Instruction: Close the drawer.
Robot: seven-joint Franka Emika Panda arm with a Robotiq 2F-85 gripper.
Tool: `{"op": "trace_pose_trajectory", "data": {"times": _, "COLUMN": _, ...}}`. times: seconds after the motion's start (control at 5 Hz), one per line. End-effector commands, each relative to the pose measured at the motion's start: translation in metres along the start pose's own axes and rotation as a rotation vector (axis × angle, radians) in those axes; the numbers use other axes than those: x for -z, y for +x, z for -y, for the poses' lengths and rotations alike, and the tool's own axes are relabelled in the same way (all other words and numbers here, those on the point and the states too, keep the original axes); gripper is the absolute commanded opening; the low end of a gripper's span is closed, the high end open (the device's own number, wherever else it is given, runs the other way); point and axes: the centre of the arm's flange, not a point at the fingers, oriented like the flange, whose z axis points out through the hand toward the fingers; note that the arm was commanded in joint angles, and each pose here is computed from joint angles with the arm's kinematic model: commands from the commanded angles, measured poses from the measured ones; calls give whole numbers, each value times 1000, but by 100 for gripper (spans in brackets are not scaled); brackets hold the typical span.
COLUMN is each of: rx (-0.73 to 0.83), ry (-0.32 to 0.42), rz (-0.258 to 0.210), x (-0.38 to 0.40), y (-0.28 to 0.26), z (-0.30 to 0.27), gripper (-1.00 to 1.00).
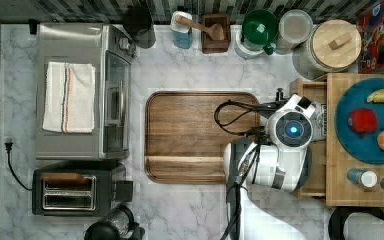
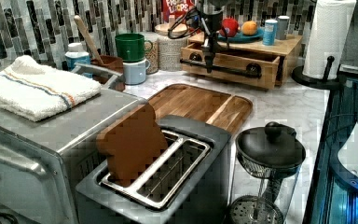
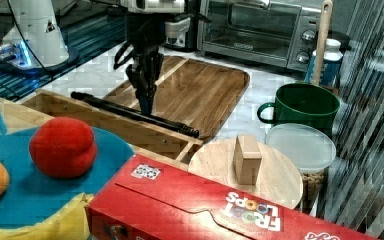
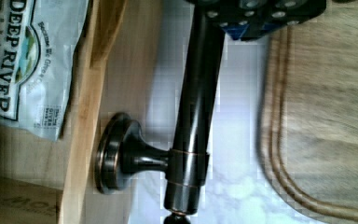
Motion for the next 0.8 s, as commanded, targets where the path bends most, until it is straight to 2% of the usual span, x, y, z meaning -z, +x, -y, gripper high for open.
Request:
{"op": "trace_pose_trajectory", "data": {"times": 0.2, "rx": -80, "ry": -162, "rz": -77, "x": 54, "y": -33, "z": -186, "gripper": -100}}
{"op": "trace_pose_trajectory", "data": {"times": 0.4, "rx": -34, "ry": -181, "rz": -80, "x": 50, "y": -30, "z": -215, "gripper": -100}}
{"op": "trace_pose_trajectory", "data": {"times": 0.6, "rx": -57, "ry": -182, "rz": -72, "x": 52, "y": -29, "z": -216, "gripper": -100}}
{"op": "trace_pose_trajectory", "data": {"times": 0.8, "rx": -100, "ry": -186, "rz": -43, "x": 56, "y": -27, "z": -203, "gripper": -100}}
